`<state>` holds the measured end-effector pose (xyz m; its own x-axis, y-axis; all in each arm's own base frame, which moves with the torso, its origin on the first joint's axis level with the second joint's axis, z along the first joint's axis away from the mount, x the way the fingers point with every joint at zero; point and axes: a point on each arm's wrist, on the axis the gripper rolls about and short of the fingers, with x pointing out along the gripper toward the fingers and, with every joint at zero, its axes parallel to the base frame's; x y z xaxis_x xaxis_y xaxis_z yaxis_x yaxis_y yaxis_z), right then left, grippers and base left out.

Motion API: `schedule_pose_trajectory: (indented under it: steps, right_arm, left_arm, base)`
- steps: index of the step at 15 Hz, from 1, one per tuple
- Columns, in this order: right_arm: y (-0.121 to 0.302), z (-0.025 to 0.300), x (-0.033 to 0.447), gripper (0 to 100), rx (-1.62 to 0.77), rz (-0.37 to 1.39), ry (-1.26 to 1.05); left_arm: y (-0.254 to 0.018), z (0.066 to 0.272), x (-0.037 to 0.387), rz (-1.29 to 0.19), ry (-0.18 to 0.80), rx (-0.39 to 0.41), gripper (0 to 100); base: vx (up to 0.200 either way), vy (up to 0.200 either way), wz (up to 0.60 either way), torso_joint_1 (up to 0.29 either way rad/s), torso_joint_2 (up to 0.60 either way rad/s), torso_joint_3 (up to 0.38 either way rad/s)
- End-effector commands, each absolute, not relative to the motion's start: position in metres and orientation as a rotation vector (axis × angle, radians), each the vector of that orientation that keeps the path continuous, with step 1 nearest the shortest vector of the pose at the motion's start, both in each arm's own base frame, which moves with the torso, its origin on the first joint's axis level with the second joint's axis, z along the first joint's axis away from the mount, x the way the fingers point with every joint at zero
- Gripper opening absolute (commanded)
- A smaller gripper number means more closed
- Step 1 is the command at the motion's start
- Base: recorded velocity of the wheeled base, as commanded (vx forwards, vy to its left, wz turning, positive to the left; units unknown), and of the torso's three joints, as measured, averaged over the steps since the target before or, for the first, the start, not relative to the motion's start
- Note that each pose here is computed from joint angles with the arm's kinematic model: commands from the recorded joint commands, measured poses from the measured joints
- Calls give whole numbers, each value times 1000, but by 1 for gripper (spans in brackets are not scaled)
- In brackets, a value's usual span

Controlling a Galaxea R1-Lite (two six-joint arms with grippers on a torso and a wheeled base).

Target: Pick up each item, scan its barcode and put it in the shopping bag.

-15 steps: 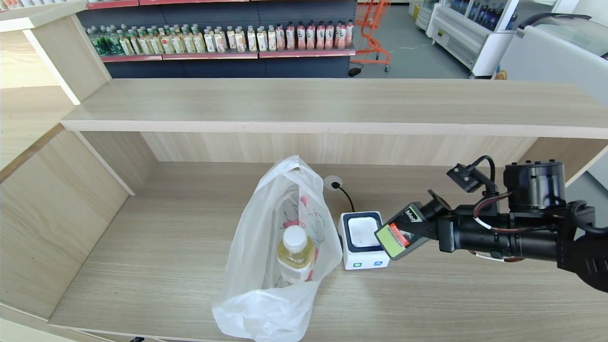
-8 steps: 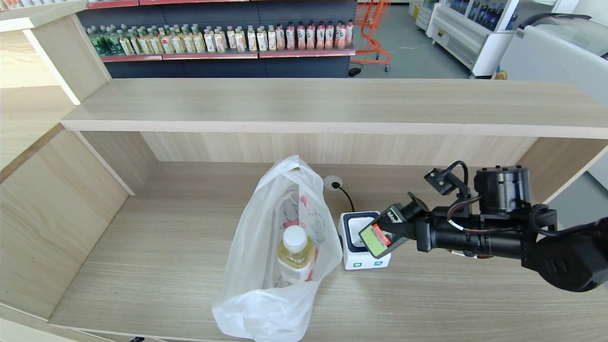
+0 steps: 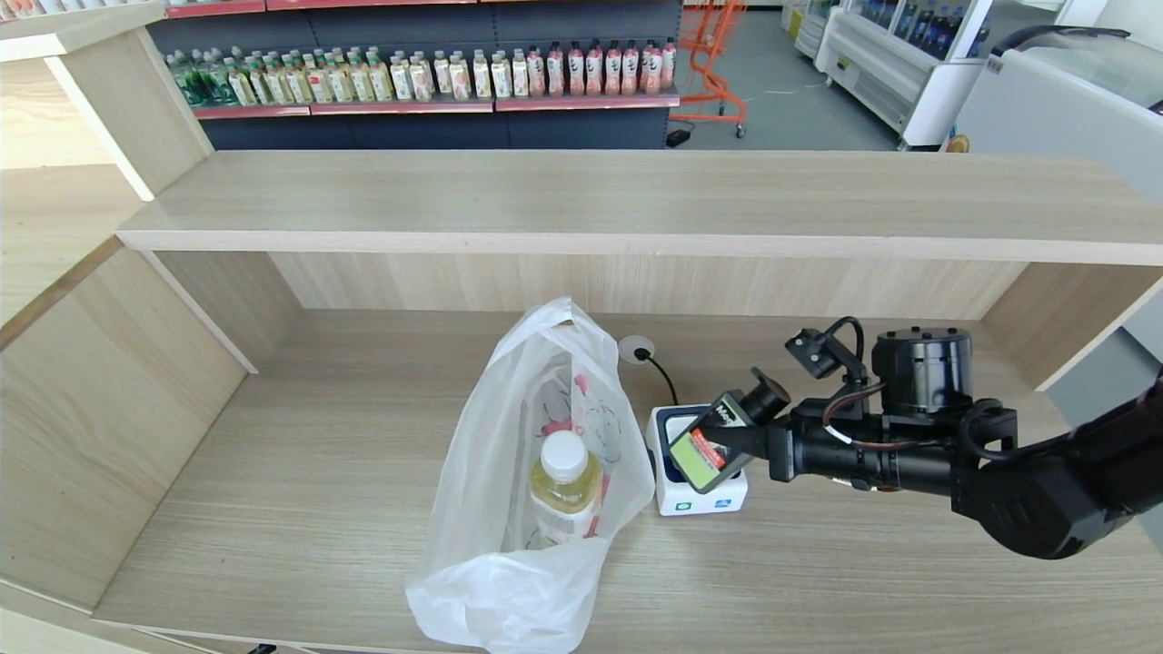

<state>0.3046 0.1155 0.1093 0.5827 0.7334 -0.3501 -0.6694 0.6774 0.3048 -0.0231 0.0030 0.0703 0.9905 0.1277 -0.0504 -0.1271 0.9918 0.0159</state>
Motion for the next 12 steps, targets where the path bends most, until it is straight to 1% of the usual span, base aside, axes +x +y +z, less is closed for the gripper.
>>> schedule_pose_trajectory:
  steps: [1, 3, 4, 5, 6, 7, 9, 11, 12]
  right_arm:
    - [116, 102, 307, 0, 147, 816, 500]
    - [117, 110, 309, 0, 150, 825, 472]
    - [117, 123, 308, 0, 161, 831, 436]
    - [117, 142, 304, 0, 194, 835, 389]
    - [117, 153, 302, 0, 207, 838, 361]
    - [114, 177, 295, 0, 205, 848, 284]
    - [107, 201, 280, 0, 200, 853, 214]
    - [102, 205, 264, 0, 205, 849, 244]
    - [98, 200, 253, 0, 208, 844, 277]
  left_arm:
    - [3, 70, -23, 129, 51, 13, 100]
    - [3, 70, -23, 129, 51, 13, 100]
    - [3, 70, -23, 129, 51, 13, 100]
    - [3, 70, -23, 129, 51, 13, 100]
    - [3, 70, -23, 129, 51, 13, 100]
    - [3, 70, -23, 129, 53, 13, 100]
    - [3, 70, -23, 129, 51, 13, 100]
    - [3, 70, -23, 129, 51, 13, 100]
    - [3, 70, -23, 129, 51, 13, 100]
  base:
    - [0, 0, 0, 0, 0, 0]
    - [0, 0, 0, 0, 0, 0]
    - [0, 0, 0, 0, 0, 0]
    - [0, 0, 0, 0, 0, 0]
    - [0, 0, 0, 0, 0, 0]
    - [0, 0, 0, 0, 0, 0]
    - [0, 0, 0, 0, 0, 0]
    - [0, 0, 0, 0, 0, 0]
    - [0, 0, 0, 0, 0, 0]
